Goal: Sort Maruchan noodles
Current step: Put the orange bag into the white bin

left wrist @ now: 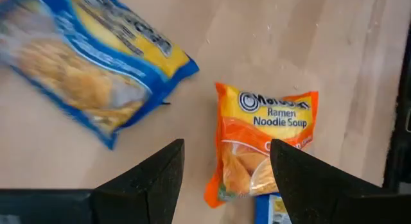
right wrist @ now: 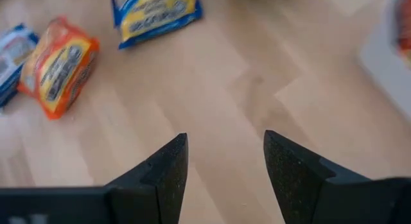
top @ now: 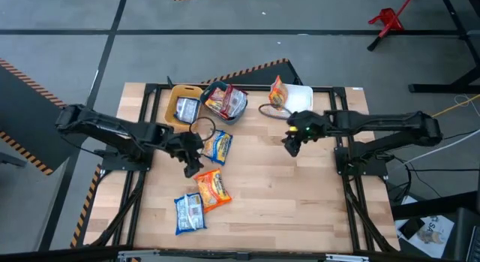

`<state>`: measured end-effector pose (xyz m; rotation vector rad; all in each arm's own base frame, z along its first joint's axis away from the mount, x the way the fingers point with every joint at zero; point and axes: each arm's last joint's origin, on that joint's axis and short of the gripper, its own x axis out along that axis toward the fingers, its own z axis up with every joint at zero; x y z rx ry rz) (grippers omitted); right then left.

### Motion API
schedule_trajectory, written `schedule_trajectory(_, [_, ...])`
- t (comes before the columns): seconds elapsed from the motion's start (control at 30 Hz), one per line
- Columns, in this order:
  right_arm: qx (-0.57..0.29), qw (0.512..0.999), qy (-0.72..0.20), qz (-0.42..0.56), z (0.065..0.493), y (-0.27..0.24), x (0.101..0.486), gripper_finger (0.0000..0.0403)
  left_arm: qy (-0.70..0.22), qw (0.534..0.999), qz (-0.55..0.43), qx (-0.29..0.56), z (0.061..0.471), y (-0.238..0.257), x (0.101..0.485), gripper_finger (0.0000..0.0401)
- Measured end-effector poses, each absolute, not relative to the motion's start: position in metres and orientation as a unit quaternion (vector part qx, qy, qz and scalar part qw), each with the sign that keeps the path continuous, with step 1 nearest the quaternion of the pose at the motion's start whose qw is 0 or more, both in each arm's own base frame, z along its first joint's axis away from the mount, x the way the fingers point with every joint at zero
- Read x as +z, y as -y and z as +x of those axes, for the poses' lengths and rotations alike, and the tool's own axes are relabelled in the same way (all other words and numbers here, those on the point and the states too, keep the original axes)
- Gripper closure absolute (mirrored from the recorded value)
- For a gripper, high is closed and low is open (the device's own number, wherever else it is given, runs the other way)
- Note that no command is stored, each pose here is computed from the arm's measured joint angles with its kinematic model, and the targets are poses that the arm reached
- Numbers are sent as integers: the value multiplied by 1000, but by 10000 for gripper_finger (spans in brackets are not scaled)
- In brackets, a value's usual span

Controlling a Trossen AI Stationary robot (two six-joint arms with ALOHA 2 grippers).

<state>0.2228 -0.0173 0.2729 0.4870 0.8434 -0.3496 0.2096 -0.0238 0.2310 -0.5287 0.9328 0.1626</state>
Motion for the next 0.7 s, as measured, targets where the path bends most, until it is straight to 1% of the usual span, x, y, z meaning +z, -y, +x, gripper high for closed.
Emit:
schedule_trajectory(0.17, [-140, 871, -414, 225, 245, 2, 258, 214, -412, 861, -296, 34, 207, 16, 191, 176])
schedule_trajectory(0.27, [-112, 875, -413, 226, 257, -11, 251, 214, -412, 852, -321, 32, 199, 10, 169, 176])
schedule_trajectory(0.37, [-86, 880, -406, 230, 268, -24, 245, 214, -409, 842, -353, 10, 191, 8, 152, 176])
schedule_trajectory(0.47, [-80, 879, -406, 237, 276, -34, 237, 214, -400, 841, -363, -2, 187, 7, 143, 176])
schedule_trajectory(0.6, [-77, 874, -407, 253, 284, -45, 228, 214, -403, 844, -354, -1, 184, 7, 135, 176])
schedule_trajectory(0.7, [-62, 881, -394, 255, 292, -53, 224, 214, -389, 849, -356, -24, 188, 8, 133, 176])
